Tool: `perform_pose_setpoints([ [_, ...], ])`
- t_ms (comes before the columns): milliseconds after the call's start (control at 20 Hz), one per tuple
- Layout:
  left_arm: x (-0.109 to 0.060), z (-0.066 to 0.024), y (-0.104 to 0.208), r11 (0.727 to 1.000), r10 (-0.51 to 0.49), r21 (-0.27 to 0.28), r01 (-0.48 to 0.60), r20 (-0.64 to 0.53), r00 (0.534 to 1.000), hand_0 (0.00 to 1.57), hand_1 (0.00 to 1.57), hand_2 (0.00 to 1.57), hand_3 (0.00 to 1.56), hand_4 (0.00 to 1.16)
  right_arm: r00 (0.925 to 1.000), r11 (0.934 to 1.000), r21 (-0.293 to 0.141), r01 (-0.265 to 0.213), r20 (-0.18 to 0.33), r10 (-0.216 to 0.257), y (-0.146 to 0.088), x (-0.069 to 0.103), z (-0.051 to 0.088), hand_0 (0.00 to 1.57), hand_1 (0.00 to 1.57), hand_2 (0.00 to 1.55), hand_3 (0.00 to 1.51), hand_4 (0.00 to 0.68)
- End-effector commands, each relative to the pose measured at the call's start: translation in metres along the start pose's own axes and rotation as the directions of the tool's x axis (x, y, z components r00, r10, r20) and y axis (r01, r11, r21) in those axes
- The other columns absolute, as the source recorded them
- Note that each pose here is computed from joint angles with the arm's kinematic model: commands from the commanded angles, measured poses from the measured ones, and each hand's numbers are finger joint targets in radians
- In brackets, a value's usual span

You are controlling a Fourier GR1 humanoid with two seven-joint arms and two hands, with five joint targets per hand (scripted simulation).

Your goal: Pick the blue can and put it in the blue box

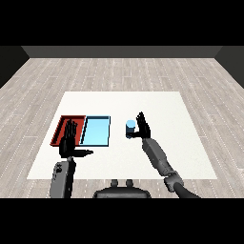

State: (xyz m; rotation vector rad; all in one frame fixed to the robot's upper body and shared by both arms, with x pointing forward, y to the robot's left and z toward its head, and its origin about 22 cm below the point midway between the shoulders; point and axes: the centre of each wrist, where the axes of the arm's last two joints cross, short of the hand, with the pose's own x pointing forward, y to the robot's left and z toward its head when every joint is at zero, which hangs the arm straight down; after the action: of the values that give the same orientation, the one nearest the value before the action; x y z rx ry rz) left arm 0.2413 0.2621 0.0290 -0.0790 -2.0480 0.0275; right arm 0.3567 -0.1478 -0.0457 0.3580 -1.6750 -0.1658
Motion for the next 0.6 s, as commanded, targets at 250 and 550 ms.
perform_pose_setpoints([
  [250,0.006,-0.0058,0.010,1.000,0.013,0.006,-0.013,0.001,1.000,0.00,0.00,0.00,0.00,0.00,0.9993,0.9998,0.013,0.012,-0.034,-0.012,0.012,-0.001,-0.018,0.00,0.00,0.00,0.00,0.000],
  [550,0.003,-0.0025,-0.003,0.999,0.043,0.009,-0.043,0.001,0.999,0.00,0.00,0.00,0.00,0.00,0.9977,0.9994,0.033,0.014,-0.066,-0.012,0.020,-0.011,-0.012,0.00,0.00,0.00,0.00,0.000],
])
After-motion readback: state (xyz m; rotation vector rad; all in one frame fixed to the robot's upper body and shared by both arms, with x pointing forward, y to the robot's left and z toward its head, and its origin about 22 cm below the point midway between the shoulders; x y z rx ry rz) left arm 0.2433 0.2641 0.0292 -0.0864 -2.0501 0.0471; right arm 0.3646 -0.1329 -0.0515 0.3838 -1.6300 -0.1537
